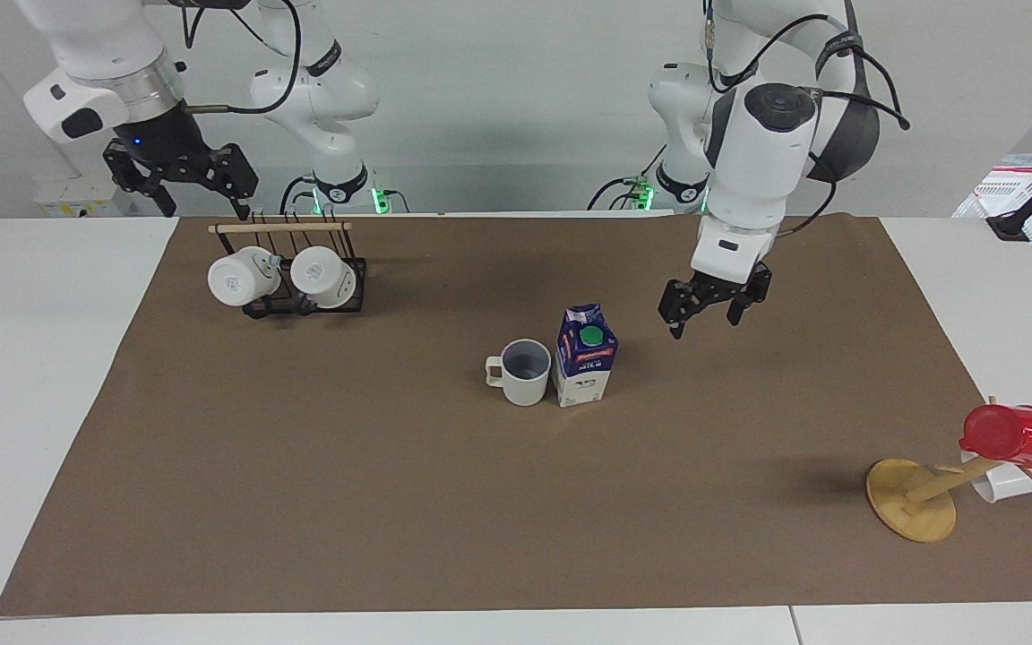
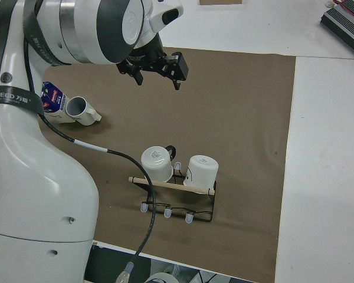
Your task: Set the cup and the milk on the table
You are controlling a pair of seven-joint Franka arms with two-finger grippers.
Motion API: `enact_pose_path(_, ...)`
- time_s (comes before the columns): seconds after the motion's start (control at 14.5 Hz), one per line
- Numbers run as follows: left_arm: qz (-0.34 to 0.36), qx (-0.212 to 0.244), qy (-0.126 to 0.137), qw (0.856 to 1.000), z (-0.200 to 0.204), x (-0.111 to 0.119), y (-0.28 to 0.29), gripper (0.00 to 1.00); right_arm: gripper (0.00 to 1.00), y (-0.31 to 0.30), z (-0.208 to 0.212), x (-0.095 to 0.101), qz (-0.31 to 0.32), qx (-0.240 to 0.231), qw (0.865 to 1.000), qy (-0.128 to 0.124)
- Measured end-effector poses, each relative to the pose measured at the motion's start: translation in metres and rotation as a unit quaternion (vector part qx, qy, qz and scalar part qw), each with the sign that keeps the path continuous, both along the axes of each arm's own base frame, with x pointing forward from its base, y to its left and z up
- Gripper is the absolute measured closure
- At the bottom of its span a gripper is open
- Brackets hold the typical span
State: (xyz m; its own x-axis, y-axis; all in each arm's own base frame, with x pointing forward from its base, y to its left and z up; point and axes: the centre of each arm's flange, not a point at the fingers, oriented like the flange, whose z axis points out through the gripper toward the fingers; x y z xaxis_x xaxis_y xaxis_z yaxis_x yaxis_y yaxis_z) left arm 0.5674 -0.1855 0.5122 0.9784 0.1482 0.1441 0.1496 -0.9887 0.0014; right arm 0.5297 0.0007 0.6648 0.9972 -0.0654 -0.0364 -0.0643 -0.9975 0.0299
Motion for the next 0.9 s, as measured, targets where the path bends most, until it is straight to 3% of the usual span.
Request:
enact_pose_path(0.35, -0.018, 0.010, -0.004, 1.000, 0.011, 0.015, 0.076, 0.00, 0.00, 0.000, 0.000, 0.000, 0.000, 0.000, 1.000, 0.000)
enact_pose_path(0.55, -0.034, 0.019, 0.009, 0.999, 0.016, 0.018, 0.125, 0.00, 0.00, 0.000, 0.000, 0.000, 0.000, 0.000, 1.000, 0.000)
enact_pose_path(0.9, -0.058, 0.010, 0.032, 0.998, 0.066, 0.008, 0.185, 0.00, 0.00, 0.000, 0.000, 0.000, 0.000, 0.000, 1.000, 0.000)
